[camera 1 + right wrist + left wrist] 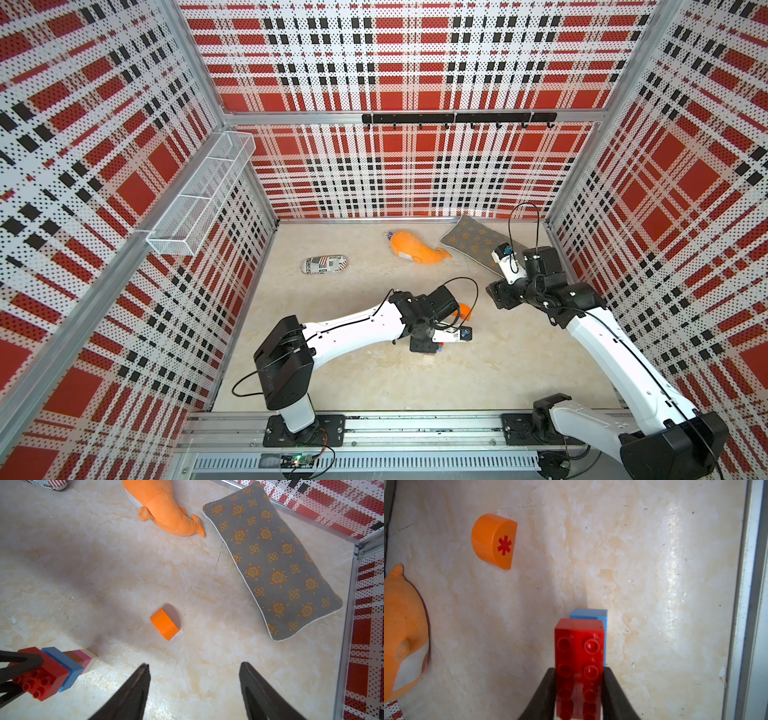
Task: Assemble an ice cream with lego
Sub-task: Assemble the lego brick with the lego brick.
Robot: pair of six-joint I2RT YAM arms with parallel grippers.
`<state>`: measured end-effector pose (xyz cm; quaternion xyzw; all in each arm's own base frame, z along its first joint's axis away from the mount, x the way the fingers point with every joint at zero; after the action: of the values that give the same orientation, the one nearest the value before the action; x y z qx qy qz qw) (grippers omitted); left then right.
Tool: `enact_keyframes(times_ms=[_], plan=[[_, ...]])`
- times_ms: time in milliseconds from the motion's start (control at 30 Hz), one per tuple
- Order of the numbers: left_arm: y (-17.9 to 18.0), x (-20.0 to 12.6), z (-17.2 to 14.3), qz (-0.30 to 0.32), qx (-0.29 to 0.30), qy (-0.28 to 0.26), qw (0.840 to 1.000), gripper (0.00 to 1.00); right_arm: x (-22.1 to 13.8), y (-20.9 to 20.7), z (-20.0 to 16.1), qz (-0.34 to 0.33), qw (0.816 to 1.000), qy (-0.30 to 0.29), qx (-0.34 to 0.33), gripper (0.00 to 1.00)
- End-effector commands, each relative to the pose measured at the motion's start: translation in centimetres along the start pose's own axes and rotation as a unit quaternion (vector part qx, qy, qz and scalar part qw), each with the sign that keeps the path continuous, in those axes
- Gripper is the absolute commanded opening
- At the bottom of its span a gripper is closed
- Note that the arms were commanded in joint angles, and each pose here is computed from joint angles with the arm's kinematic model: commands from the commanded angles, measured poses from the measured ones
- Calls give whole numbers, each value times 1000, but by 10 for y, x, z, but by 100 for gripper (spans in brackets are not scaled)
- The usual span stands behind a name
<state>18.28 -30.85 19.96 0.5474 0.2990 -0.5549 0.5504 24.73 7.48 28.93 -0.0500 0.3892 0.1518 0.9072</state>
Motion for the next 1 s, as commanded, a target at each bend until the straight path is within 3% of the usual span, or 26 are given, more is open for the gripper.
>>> enact_keyframes(times_ms=[0, 967], plan=[[-2, 4, -2, -9, -4, -1, 1000, 6, 4, -2, -2, 1, 1000, 1, 6, 73], [0, 4, -5, -8, 7, -4, 1000, 6, 6, -2, -1, 4, 1000, 4, 5, 73]])
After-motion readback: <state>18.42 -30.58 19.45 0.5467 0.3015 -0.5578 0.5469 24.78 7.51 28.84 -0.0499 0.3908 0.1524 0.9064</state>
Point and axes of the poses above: each gripper's point midway between its finger pads, its own x axis out along the fingers, its own y axis along the line the jaws close on, z = x × y, the point moved 9 cm from there along -x, back along the fingers, and after that the axes turned 8 degrees about x, right-handed, at the moved point
